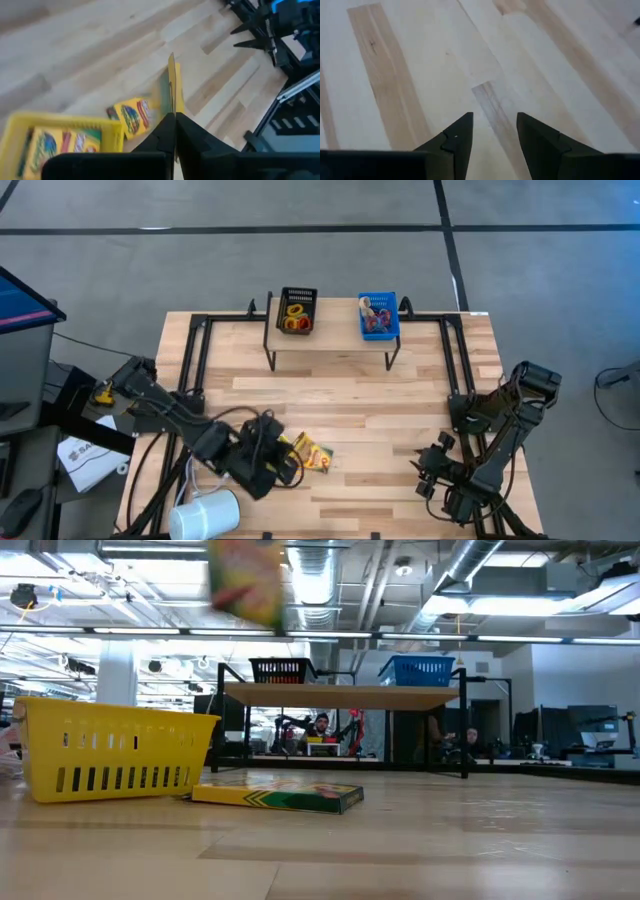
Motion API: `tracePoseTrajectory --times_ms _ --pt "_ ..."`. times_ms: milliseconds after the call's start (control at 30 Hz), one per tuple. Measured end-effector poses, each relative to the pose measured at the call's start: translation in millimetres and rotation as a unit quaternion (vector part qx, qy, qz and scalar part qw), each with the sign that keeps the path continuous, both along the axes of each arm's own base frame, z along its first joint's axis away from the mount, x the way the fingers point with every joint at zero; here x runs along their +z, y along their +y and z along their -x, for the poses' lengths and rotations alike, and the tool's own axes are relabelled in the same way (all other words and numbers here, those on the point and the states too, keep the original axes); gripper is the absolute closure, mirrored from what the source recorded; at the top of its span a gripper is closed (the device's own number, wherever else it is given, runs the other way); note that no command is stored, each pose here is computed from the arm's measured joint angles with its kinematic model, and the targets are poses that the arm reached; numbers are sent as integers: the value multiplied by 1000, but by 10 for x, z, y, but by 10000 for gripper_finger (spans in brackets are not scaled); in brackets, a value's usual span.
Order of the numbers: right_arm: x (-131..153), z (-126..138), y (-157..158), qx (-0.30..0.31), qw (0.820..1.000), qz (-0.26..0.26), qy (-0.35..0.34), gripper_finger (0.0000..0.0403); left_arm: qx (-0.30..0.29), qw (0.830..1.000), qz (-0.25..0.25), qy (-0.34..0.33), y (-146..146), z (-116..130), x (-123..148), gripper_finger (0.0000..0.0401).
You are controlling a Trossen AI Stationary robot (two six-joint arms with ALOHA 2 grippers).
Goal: Pick & Place Office Desk Supplies
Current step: Put the yellow crayon box into the yellow bin
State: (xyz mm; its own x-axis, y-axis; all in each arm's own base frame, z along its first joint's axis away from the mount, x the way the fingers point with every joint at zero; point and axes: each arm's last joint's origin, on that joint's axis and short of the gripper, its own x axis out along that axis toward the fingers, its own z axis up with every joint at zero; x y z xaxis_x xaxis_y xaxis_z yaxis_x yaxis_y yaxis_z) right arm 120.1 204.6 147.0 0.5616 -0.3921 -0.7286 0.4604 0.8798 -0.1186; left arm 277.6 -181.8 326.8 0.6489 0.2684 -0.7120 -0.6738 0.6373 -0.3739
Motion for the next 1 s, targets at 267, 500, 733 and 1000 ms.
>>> tracePoseTrajectory --times_ms 267,500,733,1000 --pt "5 -38 -26 23 999 31 8 253 66 997 40 23 -158 227 -495 401" --pt "5 -69 -45 24 999 37 13 253 82 995 37 46 -166 359 -649 401" --pt "3 -73 -33 24 999 31 9 253 86 993 36 72 -113 446 -761 401" --pt "0 -80 -18 22 1000 20 5 253 87 993 26 81 -5 564 -632 401"
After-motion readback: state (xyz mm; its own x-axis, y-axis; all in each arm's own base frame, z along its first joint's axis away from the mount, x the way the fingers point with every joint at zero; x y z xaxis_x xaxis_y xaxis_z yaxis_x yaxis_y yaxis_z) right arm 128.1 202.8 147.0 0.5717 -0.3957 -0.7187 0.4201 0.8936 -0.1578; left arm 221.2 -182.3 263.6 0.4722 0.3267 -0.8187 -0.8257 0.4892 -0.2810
